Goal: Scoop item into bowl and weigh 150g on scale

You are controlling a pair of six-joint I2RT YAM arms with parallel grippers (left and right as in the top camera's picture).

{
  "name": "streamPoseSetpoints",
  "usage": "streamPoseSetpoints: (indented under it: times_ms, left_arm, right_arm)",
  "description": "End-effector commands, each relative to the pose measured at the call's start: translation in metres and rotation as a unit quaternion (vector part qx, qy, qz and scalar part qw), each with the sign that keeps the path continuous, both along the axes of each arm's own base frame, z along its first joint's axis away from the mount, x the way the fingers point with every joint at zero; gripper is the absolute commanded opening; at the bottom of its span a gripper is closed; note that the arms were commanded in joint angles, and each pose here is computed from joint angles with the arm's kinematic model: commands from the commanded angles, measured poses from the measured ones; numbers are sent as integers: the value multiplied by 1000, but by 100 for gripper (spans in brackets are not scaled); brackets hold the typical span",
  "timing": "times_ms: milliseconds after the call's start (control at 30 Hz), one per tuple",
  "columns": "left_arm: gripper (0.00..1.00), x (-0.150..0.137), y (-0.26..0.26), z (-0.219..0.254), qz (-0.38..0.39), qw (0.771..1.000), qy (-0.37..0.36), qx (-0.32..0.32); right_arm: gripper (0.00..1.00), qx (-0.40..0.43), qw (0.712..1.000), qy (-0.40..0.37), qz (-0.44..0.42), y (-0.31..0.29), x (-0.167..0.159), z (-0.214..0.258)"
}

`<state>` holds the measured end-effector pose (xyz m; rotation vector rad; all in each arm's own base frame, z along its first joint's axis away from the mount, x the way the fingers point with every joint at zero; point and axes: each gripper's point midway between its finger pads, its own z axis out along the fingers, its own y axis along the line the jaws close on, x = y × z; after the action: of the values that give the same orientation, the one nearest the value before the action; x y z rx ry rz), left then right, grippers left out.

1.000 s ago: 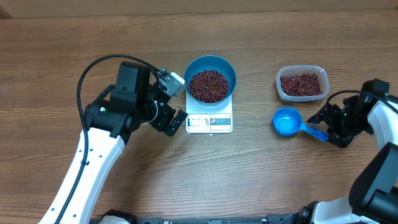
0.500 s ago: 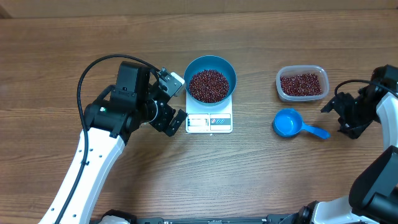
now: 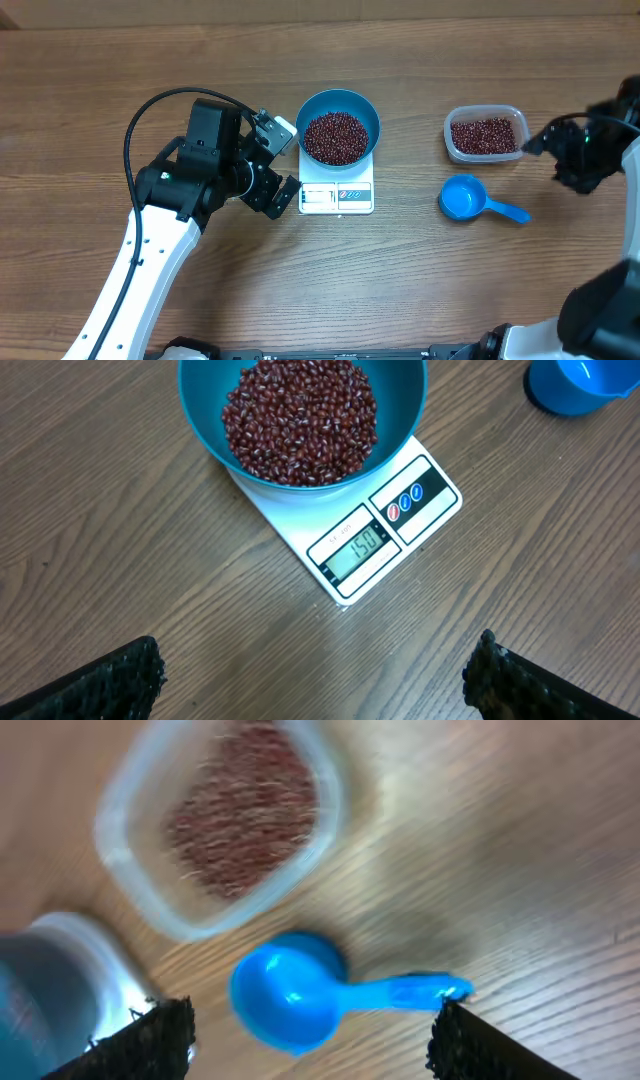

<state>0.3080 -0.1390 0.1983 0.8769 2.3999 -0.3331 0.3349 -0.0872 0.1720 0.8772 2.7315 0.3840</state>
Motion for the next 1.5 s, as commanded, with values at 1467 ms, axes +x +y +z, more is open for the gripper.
streamPoseSetpoints:
  times_ms: [1467]
  left_arm:
    - [100,-1,-3,-3,2,1000,10,-8]
  right_arm:
    - [100,-67,877,-293,375,197,-29,171]
